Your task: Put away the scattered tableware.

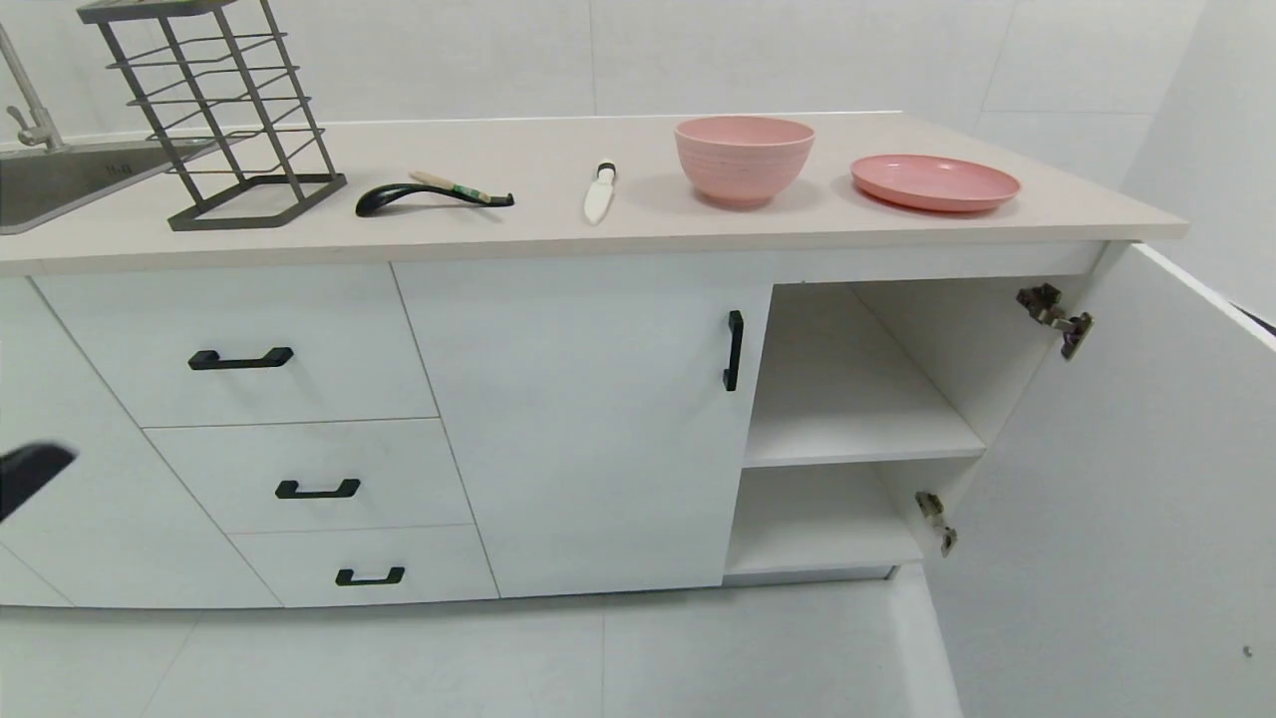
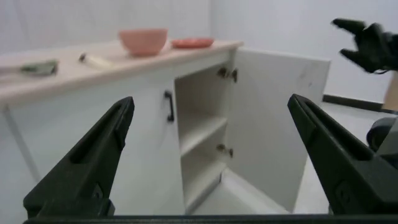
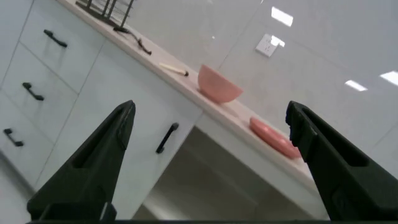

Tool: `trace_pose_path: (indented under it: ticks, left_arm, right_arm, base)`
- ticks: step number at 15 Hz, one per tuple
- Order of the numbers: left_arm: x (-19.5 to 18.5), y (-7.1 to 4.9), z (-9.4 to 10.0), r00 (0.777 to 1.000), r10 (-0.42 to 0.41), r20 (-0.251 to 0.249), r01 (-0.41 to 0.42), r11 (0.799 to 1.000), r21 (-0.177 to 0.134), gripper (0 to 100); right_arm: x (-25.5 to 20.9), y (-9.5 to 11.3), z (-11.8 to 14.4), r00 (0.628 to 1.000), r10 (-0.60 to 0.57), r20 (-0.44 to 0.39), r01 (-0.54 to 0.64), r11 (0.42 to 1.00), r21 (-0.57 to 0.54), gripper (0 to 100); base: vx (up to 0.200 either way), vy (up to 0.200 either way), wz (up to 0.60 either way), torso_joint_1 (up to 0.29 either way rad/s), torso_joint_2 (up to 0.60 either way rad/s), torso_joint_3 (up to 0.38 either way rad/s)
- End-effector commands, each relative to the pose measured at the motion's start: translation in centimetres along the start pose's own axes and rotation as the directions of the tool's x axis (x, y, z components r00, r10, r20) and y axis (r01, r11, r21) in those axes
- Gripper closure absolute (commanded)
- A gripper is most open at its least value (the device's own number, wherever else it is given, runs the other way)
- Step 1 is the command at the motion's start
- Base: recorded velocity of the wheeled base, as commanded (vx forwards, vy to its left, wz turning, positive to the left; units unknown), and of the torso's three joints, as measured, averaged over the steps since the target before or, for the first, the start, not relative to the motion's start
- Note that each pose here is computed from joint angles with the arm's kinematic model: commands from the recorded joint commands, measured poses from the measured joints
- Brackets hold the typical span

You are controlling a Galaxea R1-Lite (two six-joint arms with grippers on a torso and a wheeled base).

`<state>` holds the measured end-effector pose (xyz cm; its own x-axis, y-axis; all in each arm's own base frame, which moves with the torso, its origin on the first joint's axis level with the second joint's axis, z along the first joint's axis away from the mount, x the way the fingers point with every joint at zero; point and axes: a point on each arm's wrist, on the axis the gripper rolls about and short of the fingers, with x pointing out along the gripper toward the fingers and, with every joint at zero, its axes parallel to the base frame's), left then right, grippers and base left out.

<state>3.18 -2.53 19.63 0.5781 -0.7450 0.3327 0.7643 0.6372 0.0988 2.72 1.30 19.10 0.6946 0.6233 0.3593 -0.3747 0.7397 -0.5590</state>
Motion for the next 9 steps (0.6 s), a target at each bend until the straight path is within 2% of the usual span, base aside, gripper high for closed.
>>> trace_pose_path:
  ticks: [1, 2, 4, 5, 6, 7, 8, 9]
  left_arm:
    - [-7.2, -4.1, -2.6, 0.973, 0.229, -0.003, -0.229, 0.973, 0.027, 0]
    - [-7.2, -3.9, -3.2, 0.965, 0.264, -0.014, -0.263, 0.965, 0.011, 0]
    - [-7.3, -3.5, -5.2, 0.930, 0.357, -0.093, -0.359, 0.933, -0.012, 0]
    - [-7.5, -3.3, -6.3, 0.899, 0.412, -0.146, -0.417, 0.909, 0.001, 0]
    - [-7.7, -3.2, -7.0, 0.867, 0.455, -0.203, -0.462, 0.887, 0.011, 0]
    - [-8.0, -3.1, -7.7, 0.826, 0.491, -0.276, -0.501, 0.865, 0.040, 0]
    - [-8.2, -3.1, -8.5, 0.793, 0.504, -0.342, -0.518, 0.854, 0.058, 0]
    - [-8.4, -3.2, -8.9, 0.756, 0.531, -0.382, -0.555, 0.830, 0.055, 0]
  right_arm:
    - [-2.5, 2.4, 0.0, 1.000, -0.001, 0.008, 0.001, 1.000, -0.008, 0]
    - [-3.3, 3.1, 0.1, 1.000, 0.001, 0.017, -0.001, 1.000, -0.007, 0]
    - [-4.6, 4.5, -0.2, 1.000, 0.004, -0.002, -0.004, 1.000, 0.007, 0]
    - [-5.7, 5.8, -0.9, 0.999, 0.014, -0.040, -0.012, 0.999, 0.044, 0]
    - [-5.9, 6.1, -1.3, 0.998, 0.006, -0.069, -0.001, 0.998, 0.064, 0]
    - [-5.9, 6.0, -1.6, 0.995, -0.021, -0.098, 0.031, 0.994, 0.105, 0]
    - [-6.0, 6.2, -2.2, 0.985, -0.050, -0.166, 0.078, 0.983, 0.165, 0]
    - [-6.3, 6.7, -3.7, 0.943, -0.079, -0.323, 0.164, 0.956, 0.245, 0]
  base:
    - [0.000, 0.000, 0.00, 0.000, 0.00, 0.000]
    - [0.000, 0.000, 0.00, 0.000, 0.00, 0.000]
    - [0.000, 0.000, 0.00, 0.000, 0.00, 0.000]
    - [0.000, 0.000, 0.00, 0.000, 0.00, 0.000]
    - [0.000, 0.000, 0.00, 0.000, 0.00, 0.000]
    - [0.000, 0.000, 0.00, 0.000, 0.00, 0.000]
    - [0.000, 0.000, 0.00, 0.000, 0.00, 0.000]
    - [0.000, 0.000, 0.00, 0.000, 0.00, 0.000]
